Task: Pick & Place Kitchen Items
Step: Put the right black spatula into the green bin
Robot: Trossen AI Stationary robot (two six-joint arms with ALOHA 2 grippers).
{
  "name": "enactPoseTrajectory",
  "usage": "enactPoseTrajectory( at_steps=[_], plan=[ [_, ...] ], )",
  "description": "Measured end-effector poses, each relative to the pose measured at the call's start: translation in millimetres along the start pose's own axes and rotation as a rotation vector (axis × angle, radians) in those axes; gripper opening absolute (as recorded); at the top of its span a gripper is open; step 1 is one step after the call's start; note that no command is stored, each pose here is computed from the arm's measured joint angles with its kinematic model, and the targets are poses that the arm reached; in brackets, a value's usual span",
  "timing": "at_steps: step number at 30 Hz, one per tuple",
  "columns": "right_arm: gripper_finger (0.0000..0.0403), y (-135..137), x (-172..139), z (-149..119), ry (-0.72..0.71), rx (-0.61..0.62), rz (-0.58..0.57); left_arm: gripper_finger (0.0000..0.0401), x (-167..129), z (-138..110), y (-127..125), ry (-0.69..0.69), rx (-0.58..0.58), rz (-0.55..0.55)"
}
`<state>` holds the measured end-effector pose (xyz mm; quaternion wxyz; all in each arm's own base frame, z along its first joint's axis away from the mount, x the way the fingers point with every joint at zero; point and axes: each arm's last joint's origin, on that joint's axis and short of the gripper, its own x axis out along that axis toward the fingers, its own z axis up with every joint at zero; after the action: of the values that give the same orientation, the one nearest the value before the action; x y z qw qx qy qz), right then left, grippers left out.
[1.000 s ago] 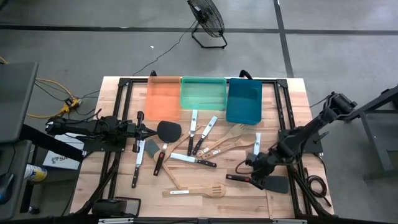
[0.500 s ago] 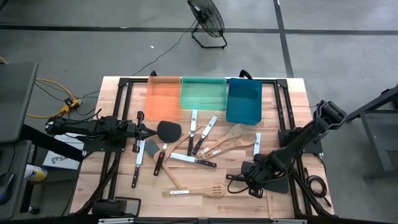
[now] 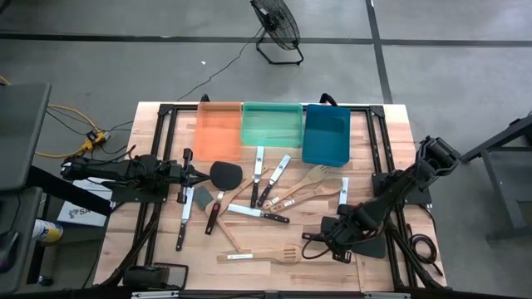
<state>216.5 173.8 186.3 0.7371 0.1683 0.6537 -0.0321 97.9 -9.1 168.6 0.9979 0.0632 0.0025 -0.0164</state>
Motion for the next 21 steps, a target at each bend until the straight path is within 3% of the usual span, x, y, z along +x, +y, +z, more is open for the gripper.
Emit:
enactPoseTrajectory(
  at_steps=[9, 21],
  plan=[
    [0.0111, 0, 0, 0, -0.012, -0.073, -0.008, 0.0, 0, 0, 0, 0.0, 0.0, 0.0],
    [0.0286, 1, 13, 4, -0.032, -0.104, -0.051, 0.0, 0, 0, 0, 0.0, 0.0, 0.0]
  ],
)
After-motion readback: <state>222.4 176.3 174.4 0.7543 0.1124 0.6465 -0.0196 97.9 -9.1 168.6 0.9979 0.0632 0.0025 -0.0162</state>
